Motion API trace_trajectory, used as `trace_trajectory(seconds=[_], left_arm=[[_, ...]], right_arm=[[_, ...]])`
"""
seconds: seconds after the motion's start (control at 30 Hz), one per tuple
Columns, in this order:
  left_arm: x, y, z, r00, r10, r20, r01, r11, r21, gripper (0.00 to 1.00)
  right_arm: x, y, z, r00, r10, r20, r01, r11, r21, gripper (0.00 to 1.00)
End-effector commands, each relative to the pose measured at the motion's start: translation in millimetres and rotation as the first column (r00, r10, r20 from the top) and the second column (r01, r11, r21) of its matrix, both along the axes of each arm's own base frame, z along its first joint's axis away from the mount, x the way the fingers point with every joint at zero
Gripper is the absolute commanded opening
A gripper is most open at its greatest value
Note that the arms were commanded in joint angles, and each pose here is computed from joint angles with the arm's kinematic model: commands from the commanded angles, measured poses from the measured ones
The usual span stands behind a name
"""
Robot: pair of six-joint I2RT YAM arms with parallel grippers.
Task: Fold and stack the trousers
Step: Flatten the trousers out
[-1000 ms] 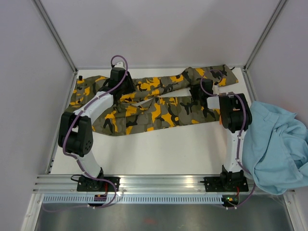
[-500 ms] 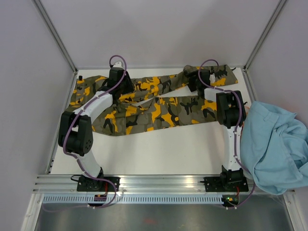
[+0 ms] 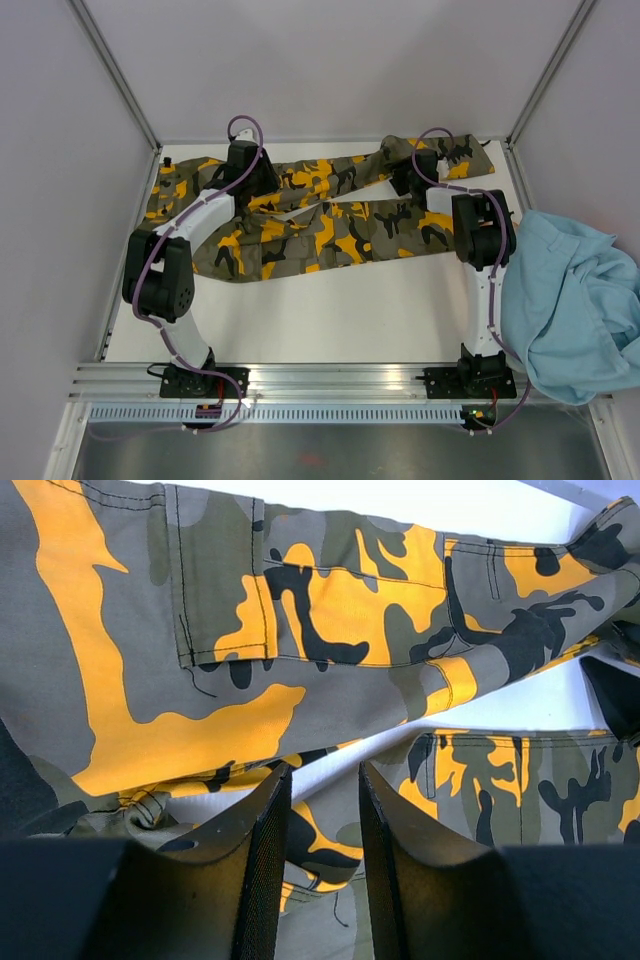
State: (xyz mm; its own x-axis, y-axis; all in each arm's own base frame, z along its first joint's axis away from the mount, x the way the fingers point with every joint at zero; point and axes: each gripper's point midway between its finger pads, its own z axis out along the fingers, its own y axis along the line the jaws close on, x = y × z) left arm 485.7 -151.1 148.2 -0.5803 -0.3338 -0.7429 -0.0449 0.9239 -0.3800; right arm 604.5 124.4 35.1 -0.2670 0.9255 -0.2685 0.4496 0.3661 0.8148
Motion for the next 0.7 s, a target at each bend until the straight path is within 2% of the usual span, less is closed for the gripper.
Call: trace_trajectory(seconds=[0.0,0.17,0.47,0.57,0.6,0.67], left_arm=[[7,-1,3,1.000,0.011,0.023,-0.010,0.999,-0.032,0.40],[7,6,-1,0.999,0.029,0.017,-0.028,0.999,-0.027,0.40],[10,10,-6,0.999,0.040,0.008,-0.039,0.998,-0.043,0.40],[10,10,-7,0.999,0.040,0.005,-0.040,0.998,-0.047,0.40],[9,11,-8,0.999,0.041,0.004,-0.041,0.998,-0.045,0.40],[8,13,-7,0.999,0.043,0.002,-0.042,0.998,-0.042,0.39]], right_arm=[[-21,-14,-64,0.982,-0.010,-0.188,-0.009,0.995,-0.099,0.59],[-5,-25,-62,0.982,-0.046,-0.181,0.023,0.991,-0.128,0.51],[-14,-41,-84,0.961,-0.066,-0.267,0.010,0.978,-0.208,0.38],[-17,-40,-91,0.960,-0.054,-0.276,-0.004,0.979,-0.205,0.22],[-18,-39,-91,0.960,-0.046,-0.277,-0.010,0.980,-0.200,0.11],[-18,-37,-87,0.962,-0.028,-0.271,-0.027,0.980,-0.198,0.01]])
